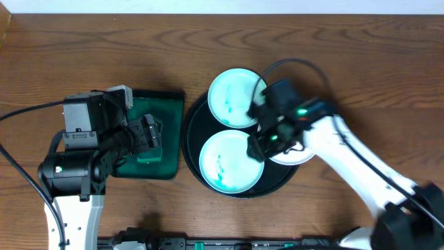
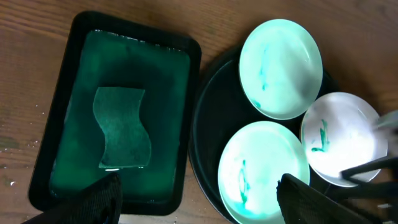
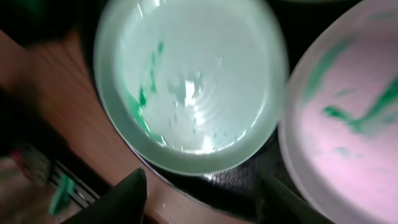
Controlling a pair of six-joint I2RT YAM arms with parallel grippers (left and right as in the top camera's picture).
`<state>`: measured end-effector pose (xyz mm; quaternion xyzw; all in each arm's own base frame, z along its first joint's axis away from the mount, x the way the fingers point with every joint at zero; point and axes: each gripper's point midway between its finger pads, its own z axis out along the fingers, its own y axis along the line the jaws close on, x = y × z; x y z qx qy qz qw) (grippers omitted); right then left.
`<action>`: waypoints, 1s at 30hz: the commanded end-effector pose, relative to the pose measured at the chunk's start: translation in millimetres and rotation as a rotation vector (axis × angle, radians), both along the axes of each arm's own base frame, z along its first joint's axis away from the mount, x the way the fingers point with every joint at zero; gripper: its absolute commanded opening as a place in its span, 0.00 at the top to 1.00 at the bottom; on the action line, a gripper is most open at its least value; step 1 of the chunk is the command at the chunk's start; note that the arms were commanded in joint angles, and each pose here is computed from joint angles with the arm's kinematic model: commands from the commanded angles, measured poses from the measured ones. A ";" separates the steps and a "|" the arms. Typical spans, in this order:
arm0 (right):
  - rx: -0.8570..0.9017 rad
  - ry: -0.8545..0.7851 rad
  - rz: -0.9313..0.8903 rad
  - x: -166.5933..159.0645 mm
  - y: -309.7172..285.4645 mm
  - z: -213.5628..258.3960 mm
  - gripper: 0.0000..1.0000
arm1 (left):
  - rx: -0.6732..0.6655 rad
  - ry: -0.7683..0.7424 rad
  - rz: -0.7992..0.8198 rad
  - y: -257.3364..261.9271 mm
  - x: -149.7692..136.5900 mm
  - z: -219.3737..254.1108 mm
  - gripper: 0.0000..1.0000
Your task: Clean dirty plates on tray and stack at the side
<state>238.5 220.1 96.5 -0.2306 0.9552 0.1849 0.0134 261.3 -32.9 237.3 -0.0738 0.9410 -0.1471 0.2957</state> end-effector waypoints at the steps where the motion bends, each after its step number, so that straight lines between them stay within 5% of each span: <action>1: -0.078 0.063 -0.014 -6.3 -3.6 -18.2 0.48 | -0.011 -0.025 -0.006 -2.6 1.0 10.0 0.20; 7: -0.197 0.183 -0.089 -22.8 -21.7 -61.8 0.52 | -0.011 -0.025 -0.006 -2.6 1.1 10.0 0.20; 16: -0.198 0.130 -0.181 -13.7 -24.9 -90.0 0.47 | -0.011 -0.025 -0.006 -2.6 1.1 10.0 0.20; 19: -0.193 0.093 -0.186 -7.1 -25.6 -95.2 0.67 | -0.011 -0.025 -0.006 -2.6 1.1 10.0 0.20; 26: -0.244 -0.035 -0.216 19.7 -33.3 -99.8 0.99 | -0.011 -0.025 -0.006 -2.6 1.1 10.0 0.20; 30: -0.247 -0.114 -0.318 44.0 -37.3 -97.8 0.99 | -0.011 -0.024 -0.006 -2.6 1.1 10.0 0.20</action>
